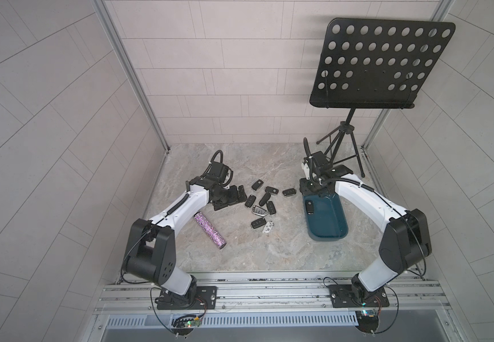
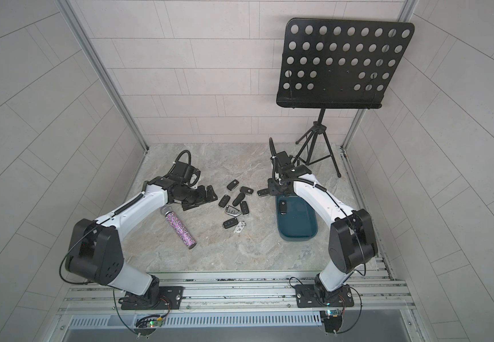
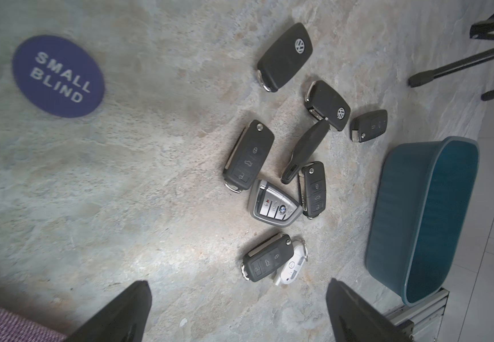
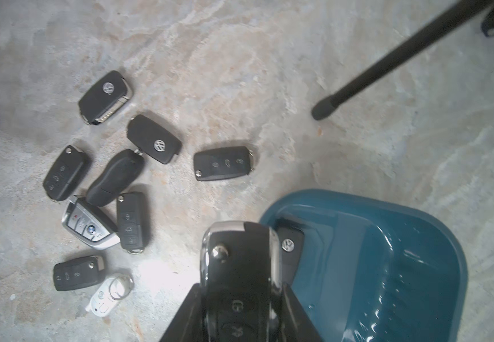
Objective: Place the car key into the storage box
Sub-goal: Pick up the car key from the center of the board, then place the car key in the storage box.
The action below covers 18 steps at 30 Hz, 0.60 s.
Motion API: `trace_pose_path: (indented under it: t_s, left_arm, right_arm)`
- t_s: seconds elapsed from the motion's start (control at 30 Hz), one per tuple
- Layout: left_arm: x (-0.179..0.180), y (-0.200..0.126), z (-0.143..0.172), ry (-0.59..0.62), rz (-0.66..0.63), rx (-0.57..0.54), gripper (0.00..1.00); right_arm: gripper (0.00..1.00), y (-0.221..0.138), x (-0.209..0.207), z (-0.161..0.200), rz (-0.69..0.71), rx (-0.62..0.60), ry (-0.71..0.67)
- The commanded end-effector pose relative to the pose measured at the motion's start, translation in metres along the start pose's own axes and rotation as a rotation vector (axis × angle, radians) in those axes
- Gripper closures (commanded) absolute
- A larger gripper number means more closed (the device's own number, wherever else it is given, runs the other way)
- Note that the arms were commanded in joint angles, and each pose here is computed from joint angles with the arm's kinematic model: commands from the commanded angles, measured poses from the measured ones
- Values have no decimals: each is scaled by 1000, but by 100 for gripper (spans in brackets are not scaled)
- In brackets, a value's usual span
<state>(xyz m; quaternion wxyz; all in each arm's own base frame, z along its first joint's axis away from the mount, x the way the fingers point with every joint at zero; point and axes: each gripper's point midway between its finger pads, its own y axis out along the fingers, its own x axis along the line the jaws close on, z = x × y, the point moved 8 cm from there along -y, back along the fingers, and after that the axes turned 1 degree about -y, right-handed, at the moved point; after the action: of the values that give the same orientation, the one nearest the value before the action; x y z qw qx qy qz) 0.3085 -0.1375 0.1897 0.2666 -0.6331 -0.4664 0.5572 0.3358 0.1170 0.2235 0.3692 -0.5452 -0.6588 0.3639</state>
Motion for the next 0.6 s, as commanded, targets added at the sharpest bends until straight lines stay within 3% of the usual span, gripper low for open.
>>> trace_pose_path:
  t_s: [0.0,0.27,0.57]
  left_arm:
    - [-19,2,-8,33,-6,-15,0]
    - [-46,18,-11,152,-43,58,0]
    - [-56,27,-22,184,-42,85,0]
  right_arm:
    - [78,-10,-21,9,34,-15,59]
    - [78,-3,-65,35,93,10,174]
    - [77,30,-74,47,92,83,180]
